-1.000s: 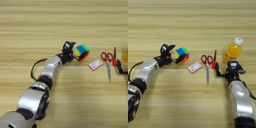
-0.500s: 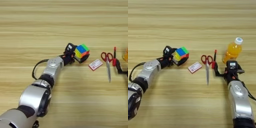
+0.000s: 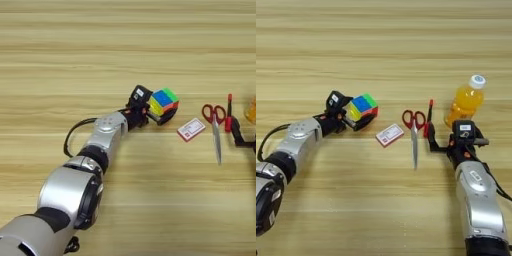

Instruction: Move the objects on the table

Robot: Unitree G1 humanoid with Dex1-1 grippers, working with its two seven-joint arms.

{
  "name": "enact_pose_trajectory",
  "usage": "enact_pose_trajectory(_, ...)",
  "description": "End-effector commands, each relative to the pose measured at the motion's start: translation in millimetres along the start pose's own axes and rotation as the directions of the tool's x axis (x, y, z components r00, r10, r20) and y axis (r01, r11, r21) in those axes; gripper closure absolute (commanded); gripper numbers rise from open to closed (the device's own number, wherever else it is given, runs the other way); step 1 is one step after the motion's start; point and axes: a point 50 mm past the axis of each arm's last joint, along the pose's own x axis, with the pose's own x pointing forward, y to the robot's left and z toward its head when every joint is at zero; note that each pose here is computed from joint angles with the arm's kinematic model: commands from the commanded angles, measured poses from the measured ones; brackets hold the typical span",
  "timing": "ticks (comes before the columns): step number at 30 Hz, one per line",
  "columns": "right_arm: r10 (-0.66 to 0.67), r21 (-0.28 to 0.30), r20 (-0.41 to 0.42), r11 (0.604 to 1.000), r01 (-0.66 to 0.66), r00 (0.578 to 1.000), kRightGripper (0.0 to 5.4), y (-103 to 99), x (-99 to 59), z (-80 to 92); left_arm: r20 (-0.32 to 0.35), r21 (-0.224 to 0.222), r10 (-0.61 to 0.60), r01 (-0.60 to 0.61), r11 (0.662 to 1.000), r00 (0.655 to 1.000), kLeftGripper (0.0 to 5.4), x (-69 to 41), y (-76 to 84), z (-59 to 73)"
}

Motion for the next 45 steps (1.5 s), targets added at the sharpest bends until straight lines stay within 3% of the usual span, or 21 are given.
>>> enact_pose_trajectory(1, -0.002, 0.011, -0.01, 1.0, 0.002, 1.0, 0.01, 0.3, -1.9, 0.0, -0.017, 0.011, 0.006, -0.006, 1.0, 1.0, 0.0, 2.5, 1.8, 3.7)
enact_pose_trajectory(45, 0.001, 0.014, -0.011, 1.0, -0.001, 1.0, 0.01, 1.3, -3.6, 0.3, -0.063, -0.015, 0.074, -0.075, 0.997, 0.995, 0.0, 0.9, 7.2, -1.2)
